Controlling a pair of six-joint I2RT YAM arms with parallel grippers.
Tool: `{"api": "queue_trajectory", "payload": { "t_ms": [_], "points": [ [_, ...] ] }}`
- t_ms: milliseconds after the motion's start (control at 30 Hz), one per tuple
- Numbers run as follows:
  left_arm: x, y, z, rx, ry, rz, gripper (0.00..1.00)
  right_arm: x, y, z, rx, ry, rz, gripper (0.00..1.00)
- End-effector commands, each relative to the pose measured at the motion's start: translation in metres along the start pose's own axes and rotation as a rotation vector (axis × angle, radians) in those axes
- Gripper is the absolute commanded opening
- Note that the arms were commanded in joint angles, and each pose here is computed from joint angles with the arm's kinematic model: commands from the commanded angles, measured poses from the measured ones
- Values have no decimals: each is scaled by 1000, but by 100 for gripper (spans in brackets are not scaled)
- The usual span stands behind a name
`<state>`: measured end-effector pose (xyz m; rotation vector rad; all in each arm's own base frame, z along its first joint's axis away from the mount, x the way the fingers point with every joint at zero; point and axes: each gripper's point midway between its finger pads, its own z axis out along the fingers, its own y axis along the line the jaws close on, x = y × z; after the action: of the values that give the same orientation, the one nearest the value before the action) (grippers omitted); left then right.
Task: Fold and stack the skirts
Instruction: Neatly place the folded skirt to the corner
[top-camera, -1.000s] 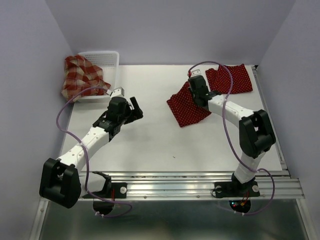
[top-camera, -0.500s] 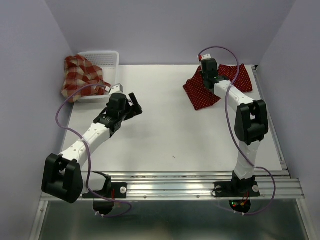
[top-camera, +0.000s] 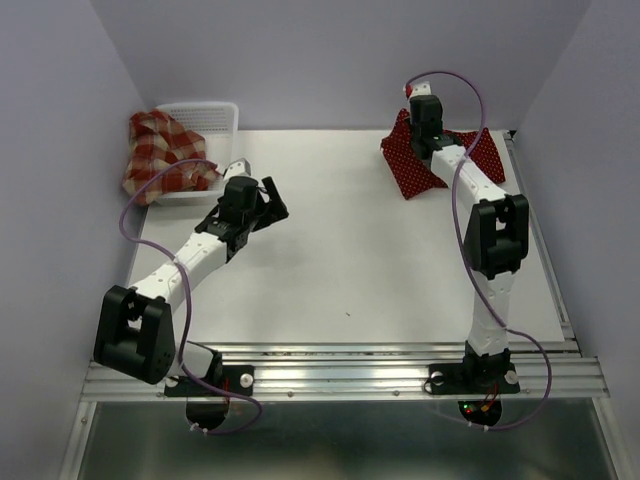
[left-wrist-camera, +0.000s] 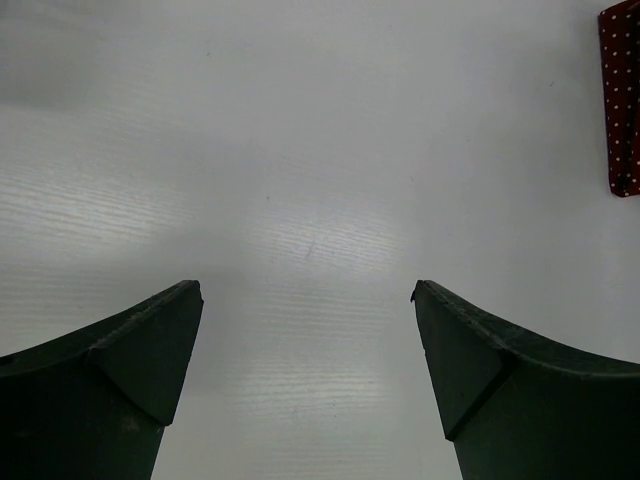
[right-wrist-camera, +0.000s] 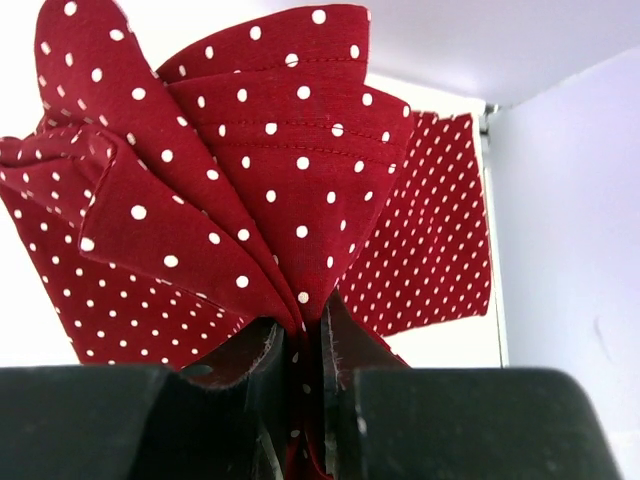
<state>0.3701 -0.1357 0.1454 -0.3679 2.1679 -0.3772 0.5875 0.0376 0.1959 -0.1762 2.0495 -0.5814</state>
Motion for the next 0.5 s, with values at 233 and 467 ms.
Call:
{"api": "queue_trajectory", "payload": {
  "t_ms": [233,467],
  "points": [
    [-37,-19,10,51,-90,-1,99,-47,-48,1,120,-92,128,1],
    [-39,-23,20,62,-84,3,99,-41,-66,5,147,-66,186,1]
  ]
}}
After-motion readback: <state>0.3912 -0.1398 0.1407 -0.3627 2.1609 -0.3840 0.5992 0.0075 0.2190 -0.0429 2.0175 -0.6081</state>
